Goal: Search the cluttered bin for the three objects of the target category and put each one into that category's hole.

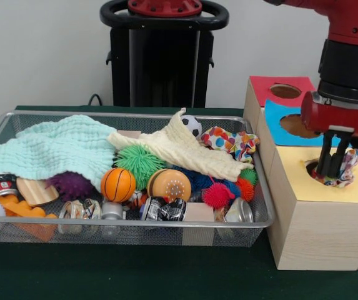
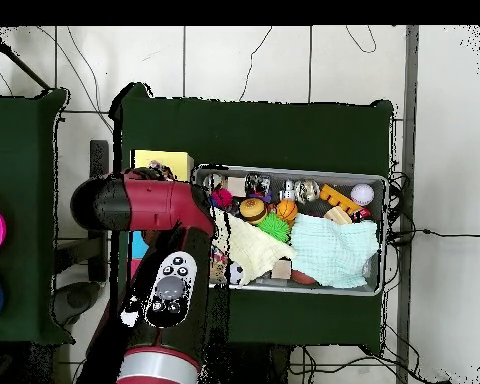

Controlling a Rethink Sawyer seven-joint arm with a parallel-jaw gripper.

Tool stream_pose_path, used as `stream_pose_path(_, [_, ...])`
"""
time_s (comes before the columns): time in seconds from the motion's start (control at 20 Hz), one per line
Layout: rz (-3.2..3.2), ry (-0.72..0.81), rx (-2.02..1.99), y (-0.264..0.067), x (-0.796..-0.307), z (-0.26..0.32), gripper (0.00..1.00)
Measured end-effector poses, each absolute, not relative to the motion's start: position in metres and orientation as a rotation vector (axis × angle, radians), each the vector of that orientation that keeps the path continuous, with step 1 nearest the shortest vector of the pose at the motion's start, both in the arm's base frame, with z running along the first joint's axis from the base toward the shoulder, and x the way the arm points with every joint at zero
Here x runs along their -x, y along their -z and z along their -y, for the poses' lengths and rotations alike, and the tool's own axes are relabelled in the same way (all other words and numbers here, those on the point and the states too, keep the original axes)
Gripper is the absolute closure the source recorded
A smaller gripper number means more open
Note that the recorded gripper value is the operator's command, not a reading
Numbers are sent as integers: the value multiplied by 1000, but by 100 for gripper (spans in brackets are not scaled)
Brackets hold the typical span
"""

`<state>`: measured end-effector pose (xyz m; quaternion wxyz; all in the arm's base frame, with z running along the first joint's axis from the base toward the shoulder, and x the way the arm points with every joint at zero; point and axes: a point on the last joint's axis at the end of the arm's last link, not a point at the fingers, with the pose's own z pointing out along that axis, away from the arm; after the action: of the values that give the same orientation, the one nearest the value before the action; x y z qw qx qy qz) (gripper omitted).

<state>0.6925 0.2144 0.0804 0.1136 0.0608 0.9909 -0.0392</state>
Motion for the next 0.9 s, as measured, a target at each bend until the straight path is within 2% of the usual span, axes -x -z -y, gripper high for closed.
stream_pose_path(0.9, [-2927,129,-144,-52,-691,-224,100])
